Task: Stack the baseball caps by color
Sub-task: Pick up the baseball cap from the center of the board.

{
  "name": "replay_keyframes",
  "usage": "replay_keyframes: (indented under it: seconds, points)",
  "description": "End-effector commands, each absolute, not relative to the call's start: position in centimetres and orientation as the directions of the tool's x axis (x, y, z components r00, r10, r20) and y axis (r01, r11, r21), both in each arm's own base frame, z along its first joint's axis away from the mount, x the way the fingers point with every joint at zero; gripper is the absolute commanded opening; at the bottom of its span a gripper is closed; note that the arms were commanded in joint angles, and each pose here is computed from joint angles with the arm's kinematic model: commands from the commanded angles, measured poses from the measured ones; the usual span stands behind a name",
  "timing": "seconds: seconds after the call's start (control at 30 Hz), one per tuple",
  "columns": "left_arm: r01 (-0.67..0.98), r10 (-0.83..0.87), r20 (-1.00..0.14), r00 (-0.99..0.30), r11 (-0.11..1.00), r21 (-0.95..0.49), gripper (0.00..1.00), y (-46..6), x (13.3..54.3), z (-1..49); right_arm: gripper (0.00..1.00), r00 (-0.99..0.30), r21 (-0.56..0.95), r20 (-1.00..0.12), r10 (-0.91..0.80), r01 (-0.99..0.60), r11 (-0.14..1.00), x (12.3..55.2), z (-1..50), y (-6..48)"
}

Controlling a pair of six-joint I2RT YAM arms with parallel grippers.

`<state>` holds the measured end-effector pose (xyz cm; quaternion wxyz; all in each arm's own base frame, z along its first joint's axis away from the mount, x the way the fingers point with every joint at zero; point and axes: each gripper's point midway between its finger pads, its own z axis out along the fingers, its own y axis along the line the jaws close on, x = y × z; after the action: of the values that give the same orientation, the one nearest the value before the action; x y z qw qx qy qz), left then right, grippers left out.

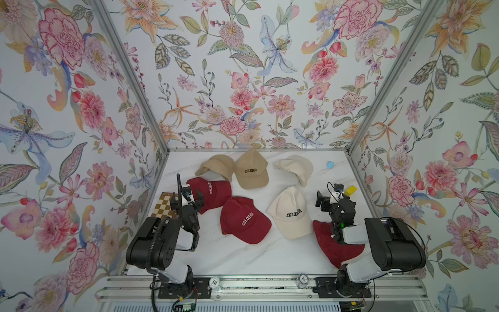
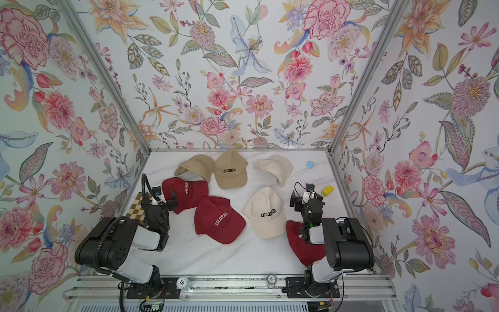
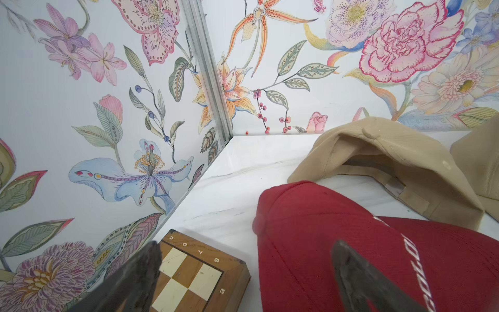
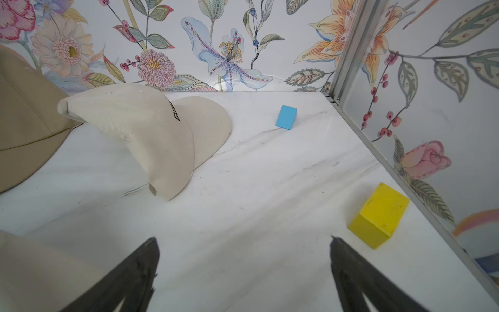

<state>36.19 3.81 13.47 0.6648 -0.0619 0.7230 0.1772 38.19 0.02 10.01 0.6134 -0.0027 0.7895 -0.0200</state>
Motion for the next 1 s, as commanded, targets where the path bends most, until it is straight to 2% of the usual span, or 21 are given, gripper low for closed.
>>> replay_keyframes:
  seconds: [0.0, 0.97]
  points:
    - [-0.332, 0.15, -0.985, -0.081, 0.928, 0.169, 1.0, 4.02, 36.24, 14.12, 0.99, -0.237, -0.04, -0.971, -0.039, 0.003, 0.999, 38.7, 10.58, 0.22]
    - [-0.309, 0.159, -0.983, -0.088, 0.934, 0.179, 1.0, 3.61, 36.58, 14.04, 0.99, -0.241, -0.039, -0.97, -0.037, 0.0, 0.999, 38.79, 10.54, 0.21]
